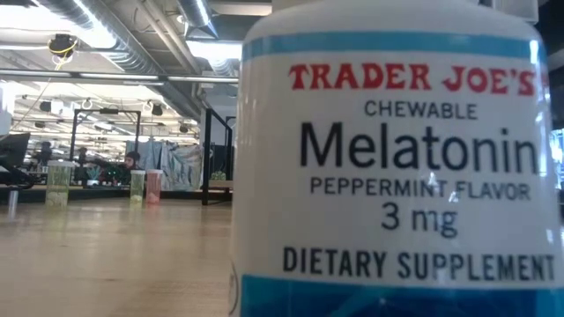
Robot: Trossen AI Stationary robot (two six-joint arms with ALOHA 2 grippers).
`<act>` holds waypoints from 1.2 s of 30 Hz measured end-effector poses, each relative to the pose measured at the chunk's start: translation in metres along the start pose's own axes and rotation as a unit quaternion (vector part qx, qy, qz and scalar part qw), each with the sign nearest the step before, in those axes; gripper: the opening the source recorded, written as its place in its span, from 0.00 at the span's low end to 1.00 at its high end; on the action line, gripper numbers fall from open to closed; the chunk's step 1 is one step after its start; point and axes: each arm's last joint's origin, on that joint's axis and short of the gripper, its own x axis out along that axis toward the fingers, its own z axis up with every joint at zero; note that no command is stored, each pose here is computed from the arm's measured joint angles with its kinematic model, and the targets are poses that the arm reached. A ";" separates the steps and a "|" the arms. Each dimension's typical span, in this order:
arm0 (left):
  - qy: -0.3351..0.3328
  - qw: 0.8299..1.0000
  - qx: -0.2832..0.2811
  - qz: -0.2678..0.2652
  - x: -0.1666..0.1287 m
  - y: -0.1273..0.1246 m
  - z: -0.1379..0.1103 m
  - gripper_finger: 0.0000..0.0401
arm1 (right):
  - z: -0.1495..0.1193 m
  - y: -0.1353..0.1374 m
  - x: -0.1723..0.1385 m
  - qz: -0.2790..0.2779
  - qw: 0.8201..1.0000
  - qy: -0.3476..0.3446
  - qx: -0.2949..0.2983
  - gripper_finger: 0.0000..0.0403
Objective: Pick and place medicine bottles onto shelf by color
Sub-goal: Put the middle red pill bottle on the shelf
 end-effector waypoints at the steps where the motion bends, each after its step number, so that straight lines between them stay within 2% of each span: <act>1: -0.001 1.000 0.000 0.000 0.000 0.000 0.000 0.65 | 0.000 0.000 0.005 -0.001 1.000 0.000 -0.008 0.42; 9: -0.022 1.000 -0.001 -0.014 0.000 -0.001 0.001 0.65 | -0.015 0.000 0.041 0.018 0.999 0.039 -0.009 0.42; 15: -0.022 1.000 -0.001 -0.014 0.000 -0.001 0.001 0.65 | -0.027 -0.007 0.056 0.018 0.998 0.056 0.004 0.42; 21: -0.023 1.000 0.000 -0.012 0.000 -0.001 0.002 0.65 | -0.029 -0.010 0.058 0.008 0.998 0.061 0.012 0.42; 29: -0.024 1.000 0.000 -0.012 0.000 -0.001 0.002 0.65 | -0.028 -0.013 0.058 -0.068 0.992 0.097 0.040 0.42; 36: -0.024 1.000 0.001 -0.012 0.000 -0.001 0.002 0.65 | -0.026 -0.011 0.058 -0.070 0.992 0.090 0.045 0.46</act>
